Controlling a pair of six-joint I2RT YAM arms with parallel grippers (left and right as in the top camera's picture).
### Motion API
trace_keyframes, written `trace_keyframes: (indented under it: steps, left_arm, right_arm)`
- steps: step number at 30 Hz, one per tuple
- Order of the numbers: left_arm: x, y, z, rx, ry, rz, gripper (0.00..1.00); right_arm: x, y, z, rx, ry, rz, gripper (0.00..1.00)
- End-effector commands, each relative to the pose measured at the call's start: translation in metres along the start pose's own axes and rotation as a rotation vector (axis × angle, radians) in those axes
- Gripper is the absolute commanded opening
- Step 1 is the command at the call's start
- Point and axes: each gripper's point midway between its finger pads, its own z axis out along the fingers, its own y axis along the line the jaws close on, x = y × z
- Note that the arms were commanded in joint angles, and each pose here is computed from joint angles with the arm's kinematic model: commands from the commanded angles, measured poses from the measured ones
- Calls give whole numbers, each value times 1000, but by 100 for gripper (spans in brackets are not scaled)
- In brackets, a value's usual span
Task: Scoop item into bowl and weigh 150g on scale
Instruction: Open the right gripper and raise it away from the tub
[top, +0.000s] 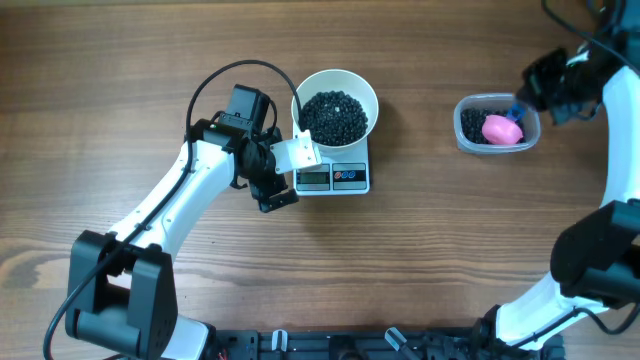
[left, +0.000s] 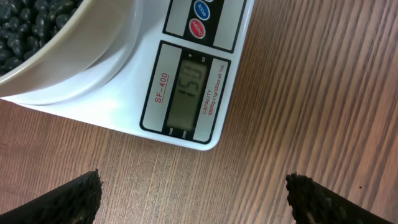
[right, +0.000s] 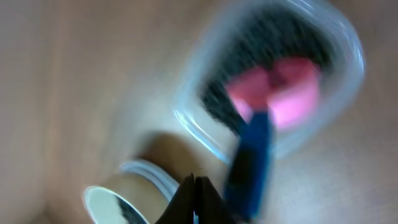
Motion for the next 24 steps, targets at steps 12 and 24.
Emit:
trace_keyframes:
  steps: [12,24]
  left_arm:
    - [-1,-4,4,22,-6,15,100]
    - [-1,-4,4,22,-6,15,100]
  right_arm:
    - [29,-1,1,-40,179,-11,8]
    - [-5,55,-14,-287,49,-156,100]
